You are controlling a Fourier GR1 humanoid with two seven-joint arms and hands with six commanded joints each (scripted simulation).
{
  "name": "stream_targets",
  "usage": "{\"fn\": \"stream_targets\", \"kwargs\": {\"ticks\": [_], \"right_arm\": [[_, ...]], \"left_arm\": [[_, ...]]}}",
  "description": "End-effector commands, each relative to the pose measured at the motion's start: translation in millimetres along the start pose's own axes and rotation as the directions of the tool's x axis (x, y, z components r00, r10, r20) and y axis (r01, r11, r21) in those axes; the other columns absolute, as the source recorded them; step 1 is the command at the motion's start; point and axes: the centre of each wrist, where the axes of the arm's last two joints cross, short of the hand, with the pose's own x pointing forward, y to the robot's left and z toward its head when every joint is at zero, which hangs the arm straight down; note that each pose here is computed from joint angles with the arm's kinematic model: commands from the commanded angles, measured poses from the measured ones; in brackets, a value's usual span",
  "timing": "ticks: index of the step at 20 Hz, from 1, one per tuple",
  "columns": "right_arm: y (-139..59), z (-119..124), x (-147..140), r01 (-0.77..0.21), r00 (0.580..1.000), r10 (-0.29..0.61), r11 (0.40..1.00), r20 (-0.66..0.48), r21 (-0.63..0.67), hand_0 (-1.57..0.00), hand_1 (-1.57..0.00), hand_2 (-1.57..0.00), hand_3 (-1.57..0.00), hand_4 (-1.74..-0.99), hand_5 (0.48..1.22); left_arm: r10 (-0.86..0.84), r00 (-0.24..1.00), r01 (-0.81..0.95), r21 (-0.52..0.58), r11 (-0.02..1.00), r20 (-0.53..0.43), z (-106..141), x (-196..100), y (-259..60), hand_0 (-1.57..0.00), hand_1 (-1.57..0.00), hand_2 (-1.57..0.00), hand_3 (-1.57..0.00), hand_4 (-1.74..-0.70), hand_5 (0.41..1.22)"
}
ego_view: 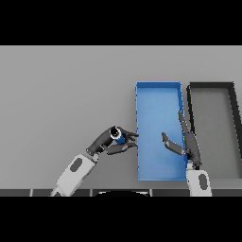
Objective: Pick up the blue pipe and place it into the blue bin.
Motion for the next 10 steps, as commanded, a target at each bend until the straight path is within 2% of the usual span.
{"fn": "stream_targets", "kwargs": {"ticks": [1,6,9,10], "right_arm": [[-2.2,1,-1,-0.006,1.000,0.006,1.000,-0.004,-0.007,0.00,0.00,0.00,0.00,-1.170,0.644],[1.4,3,3,-0.013,1.000,0.013,0.999,0.006,-0.029,0.00,0.00,0.00,0.00,-1.145,0.643],[8.7,24,8,-0.043,0.999,0.044,0.993,0.002,-0.107,0.00,0.00,0.00,0.00,-1.138,0.643],[11.2,33,10,-0.056,0.998,0.056,0.989,-0.006,-0.140,0.00,0.00,0.00,0.00,-1.166,0.643]], "left_arm": [[-0.001,1.000,0.001,-0.013,1.000,0.001,-2,4,0,-1.56,-1.56,-1.56,-1.56,-1.47,1.217],[-0.016,0.999,0.015,-0.031,0.999,-0.029,-3,8,-2,-1.57,-1.57,-1.57,-1.57,-1.47,1.220],[-0.022,0.999,0.021,-0.034,0.999,-0.039,-3,6,-5,-1.57,-1.57,-1.57,-1.57,-1.47,1.220],[-0.029,0.999,0.027,-0.031,0.999,-0.039,-3,5,-2,-1.57,-1.57,-1.57,-1.57,-1.47,1.220]]}}
